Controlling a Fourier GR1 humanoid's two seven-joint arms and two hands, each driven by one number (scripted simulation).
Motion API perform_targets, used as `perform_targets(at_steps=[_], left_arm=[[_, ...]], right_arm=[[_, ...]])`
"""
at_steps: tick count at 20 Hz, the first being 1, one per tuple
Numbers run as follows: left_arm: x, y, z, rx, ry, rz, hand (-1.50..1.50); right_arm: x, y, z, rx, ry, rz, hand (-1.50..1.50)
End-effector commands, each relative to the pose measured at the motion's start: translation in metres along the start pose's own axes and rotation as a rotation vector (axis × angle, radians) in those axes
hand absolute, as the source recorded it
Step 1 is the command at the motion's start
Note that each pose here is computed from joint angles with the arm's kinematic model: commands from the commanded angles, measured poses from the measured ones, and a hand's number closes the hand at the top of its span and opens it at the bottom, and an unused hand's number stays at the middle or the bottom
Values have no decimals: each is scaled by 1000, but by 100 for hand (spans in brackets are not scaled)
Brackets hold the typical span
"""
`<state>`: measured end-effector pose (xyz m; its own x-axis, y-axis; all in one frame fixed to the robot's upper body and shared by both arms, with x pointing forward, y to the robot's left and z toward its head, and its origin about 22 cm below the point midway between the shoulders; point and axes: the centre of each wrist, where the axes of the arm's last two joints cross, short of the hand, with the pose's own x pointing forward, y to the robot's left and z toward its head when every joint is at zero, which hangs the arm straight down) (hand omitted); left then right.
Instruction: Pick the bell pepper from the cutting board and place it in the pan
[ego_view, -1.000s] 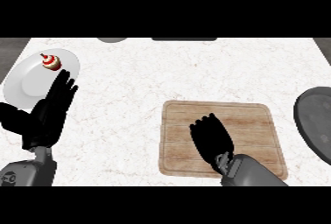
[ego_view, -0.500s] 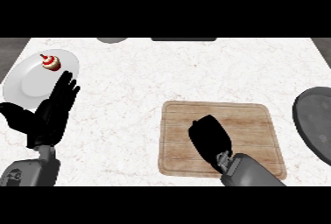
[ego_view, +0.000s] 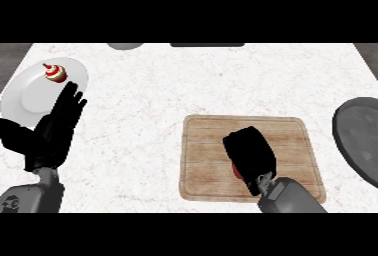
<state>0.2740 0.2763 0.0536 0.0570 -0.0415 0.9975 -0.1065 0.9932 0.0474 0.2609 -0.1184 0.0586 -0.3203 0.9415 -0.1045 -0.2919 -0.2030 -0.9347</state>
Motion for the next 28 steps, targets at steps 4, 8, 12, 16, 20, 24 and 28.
perform_targets(at_steps=[4,8,12,16,20,24,28], left_arm=[[9,7,1,24,3,5,0],[7,6,-8,16,8,5,0],[-1,4,12,-13,24,12,0],[-7,0,-4,-9,13,22,0],[2,-13,-8,-18,4,-4,0],[18,1,-9,0,-8,6,0],[3,-11,-2,-5,-8,17,0]], right_arm=[[-49,-19,31,-204,427,-311,150],[-36,-65,73,-429,473,-221,150],[-42,-93,119,-557,521,-175,150],[-40,-124,144,-579,540,-217,150],[-73,-131,133,-605,616,-269,150],[-112,-131,143,-667,677,-303,150],[-167,-113,147,-694,717,-339,150]])
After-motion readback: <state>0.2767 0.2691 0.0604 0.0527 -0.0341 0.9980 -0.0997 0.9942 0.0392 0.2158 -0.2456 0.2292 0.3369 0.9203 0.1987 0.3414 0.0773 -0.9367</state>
